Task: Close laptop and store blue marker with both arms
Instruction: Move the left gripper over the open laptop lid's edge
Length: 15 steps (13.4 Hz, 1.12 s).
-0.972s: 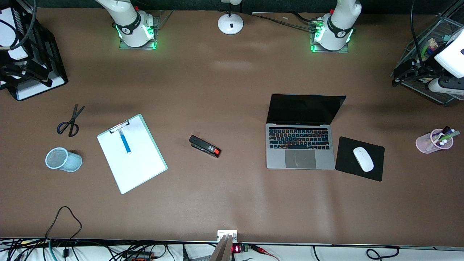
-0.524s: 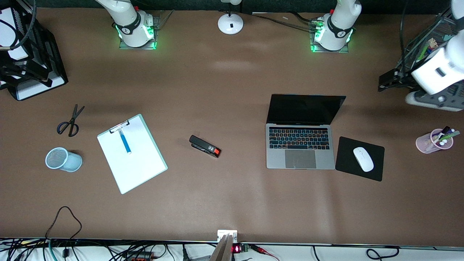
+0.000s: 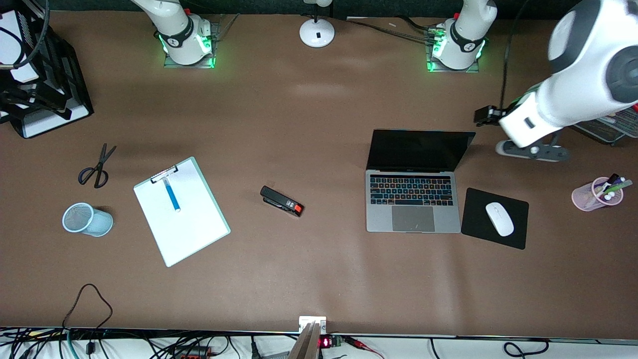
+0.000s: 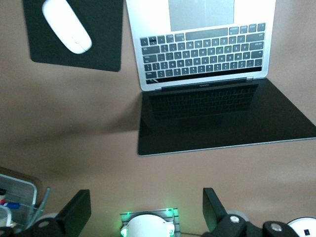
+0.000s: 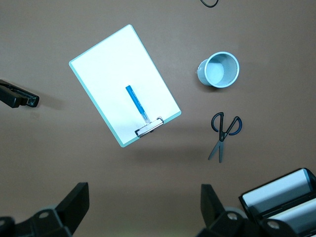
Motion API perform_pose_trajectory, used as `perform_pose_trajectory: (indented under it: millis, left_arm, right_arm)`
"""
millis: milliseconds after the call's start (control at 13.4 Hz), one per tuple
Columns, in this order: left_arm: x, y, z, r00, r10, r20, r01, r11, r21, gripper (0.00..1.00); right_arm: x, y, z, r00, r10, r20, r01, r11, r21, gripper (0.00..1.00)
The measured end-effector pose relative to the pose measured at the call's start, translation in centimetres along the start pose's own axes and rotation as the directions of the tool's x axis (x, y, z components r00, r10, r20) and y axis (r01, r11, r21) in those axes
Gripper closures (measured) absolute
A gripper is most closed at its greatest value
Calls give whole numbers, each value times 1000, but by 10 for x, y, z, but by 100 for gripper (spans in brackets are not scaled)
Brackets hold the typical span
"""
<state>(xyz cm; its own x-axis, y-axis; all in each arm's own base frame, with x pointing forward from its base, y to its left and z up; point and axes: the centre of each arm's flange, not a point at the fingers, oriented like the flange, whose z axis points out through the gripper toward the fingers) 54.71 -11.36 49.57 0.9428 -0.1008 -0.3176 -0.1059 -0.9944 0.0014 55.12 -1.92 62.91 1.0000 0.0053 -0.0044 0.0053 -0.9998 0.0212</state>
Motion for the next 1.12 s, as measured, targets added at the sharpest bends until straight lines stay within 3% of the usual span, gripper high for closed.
perform_pose_trajectory:
  millis: [449,748,1122]
  left_arm:
    - [-16,65,55,998,-34,45,32,998,50,0]
    - [-38,73,105,999,-32,17,30,996,79,0]
    - [-50,72,148,1000,-28,-11,29,996,90,0]
  right_arm:
    - [10,-6,16,1000,-4,21,3,1000,30,0]
    - [20,-6,28,1000,-1,20,1,999,38,0]
    - [36,-3,62,998,5,66,-8,999,34,0]
